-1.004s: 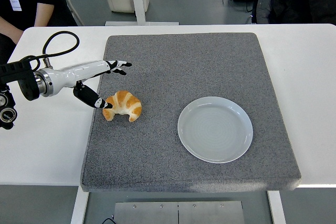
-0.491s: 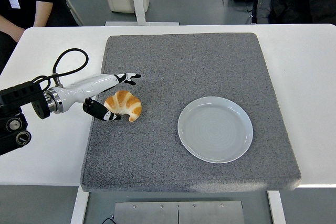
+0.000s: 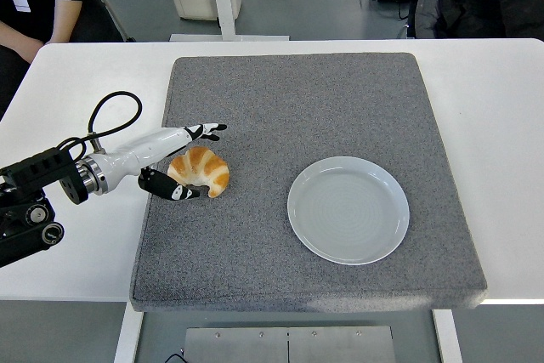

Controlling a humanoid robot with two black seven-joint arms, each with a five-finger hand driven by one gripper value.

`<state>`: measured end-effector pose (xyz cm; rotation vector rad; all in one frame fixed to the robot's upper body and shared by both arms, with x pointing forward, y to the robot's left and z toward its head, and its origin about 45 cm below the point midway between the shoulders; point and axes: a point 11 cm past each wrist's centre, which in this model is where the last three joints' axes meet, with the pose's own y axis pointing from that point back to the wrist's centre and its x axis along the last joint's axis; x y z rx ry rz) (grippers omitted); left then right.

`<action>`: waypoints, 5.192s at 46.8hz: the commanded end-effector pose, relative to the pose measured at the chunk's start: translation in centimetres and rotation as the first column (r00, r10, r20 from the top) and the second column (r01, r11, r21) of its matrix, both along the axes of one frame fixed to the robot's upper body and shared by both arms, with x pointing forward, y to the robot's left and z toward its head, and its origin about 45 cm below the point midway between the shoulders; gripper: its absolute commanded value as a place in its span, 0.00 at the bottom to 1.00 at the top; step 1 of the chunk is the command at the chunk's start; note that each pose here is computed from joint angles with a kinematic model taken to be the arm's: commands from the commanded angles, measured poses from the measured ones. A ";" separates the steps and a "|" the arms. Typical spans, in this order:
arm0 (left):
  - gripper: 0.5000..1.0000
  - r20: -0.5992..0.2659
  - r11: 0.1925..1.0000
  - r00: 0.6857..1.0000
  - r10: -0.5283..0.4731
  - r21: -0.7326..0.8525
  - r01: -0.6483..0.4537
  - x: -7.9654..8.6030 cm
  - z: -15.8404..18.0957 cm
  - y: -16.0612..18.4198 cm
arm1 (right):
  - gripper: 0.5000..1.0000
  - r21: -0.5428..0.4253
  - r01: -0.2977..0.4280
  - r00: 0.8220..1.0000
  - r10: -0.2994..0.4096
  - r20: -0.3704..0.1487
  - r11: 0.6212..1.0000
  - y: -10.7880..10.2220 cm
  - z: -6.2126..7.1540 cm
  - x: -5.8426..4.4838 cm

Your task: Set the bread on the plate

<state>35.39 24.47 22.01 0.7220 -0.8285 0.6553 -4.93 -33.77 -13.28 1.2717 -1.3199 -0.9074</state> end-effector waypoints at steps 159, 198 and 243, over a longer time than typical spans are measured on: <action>0.00 0.169 0.959 0.945 -0.278 0.000 0.283 8.6 12.8 -19.8 | 1.00 0.000 0.000 1.000 0.000 0.001 1.000 0.0 0.0 0.1; 0.00 0.090 0.855 0.851 -0.518 0.035 0.517 0.8 3.6 -25.1 | 1.00 0.000 0.001 1.000 -0.001 0.002 1.000 0.0 0.0 0.1; 0.00 0.022 0.865 0.865 -0.501 0.015 0.501 -0.3 -0.8 -21.9 | 1.00 0.000 0.001 1.000 -0.001 0.002 1.000 0.0 0.0 0.1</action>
